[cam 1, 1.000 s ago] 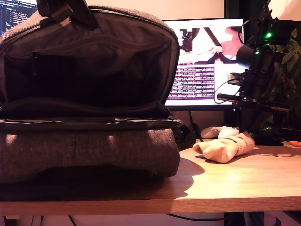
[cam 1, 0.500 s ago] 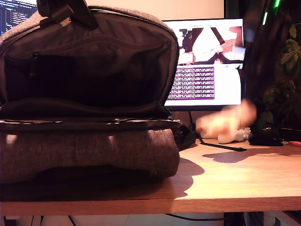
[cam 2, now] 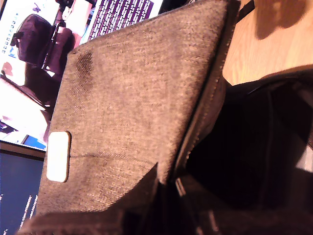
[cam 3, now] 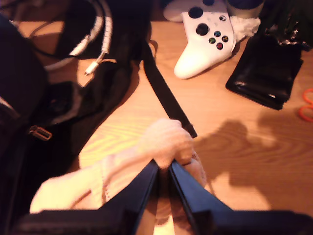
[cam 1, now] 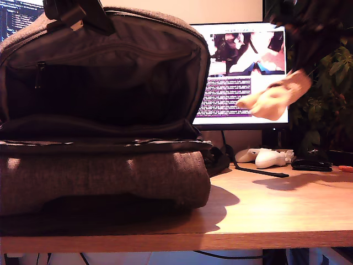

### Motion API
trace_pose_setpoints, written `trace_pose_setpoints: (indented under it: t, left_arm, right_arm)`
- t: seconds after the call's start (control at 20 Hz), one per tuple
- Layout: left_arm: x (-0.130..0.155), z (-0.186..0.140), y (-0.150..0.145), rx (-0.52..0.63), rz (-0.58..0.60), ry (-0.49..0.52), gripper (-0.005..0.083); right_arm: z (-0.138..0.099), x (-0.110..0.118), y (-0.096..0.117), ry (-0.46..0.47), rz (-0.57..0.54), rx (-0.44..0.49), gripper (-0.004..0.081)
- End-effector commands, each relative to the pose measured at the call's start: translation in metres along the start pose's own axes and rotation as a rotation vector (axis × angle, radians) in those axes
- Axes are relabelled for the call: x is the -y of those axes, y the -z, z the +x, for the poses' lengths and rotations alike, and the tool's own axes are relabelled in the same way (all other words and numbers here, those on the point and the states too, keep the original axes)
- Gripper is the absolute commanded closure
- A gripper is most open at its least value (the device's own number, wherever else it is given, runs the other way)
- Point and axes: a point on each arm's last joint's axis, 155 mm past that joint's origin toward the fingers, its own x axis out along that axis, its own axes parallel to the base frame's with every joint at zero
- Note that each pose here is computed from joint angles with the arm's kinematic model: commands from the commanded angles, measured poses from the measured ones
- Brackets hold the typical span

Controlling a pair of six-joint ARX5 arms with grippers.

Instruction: Pack the pair of socks inside the grey Google backpack

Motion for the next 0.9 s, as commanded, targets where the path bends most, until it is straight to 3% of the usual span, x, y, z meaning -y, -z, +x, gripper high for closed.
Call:
trace_pose_setpoints:
  t: [0.0, 0.25, 0.5, 0.65, 0.85]
  left_arm:
    - [-0.036, -0.011, -0.026, 0.075, -0.078, -0.064, 0.0798]
    - [-0.066, -0.026, -0.056, 0.147, -0.108, -0.059, 0.0798]
    - [-0.081, -0.036, -0.068, 0.171, -0.112, -0.049, 0.0798]
    - [-0.079, -0.038, -0.073, 0.191, -0.109, -0.030, 0.0798]
    - [-0.089, -0.043, -0.081, 0.220, -0.124, -0.037, 0.0798]
  right_arm:
    - [-0.005, -0.007, 0.018, -0.013, -0.005, 0.010, 0.0783]
    - [-0.039, -0.023, 0.042, -0.055, 0.022, 0.155, 0.0783]
    - [-0.083, -0.050, 0.060, -0.129, 0.020, 0.341, 0.0783]
    - [-0.107, -0.080, 0.065, -0.237, 0.034, 0.406, 0.0783]
    - [-0.117, -0.125, 0.066, -0.370, 0.049, 0.417, 0.0783]
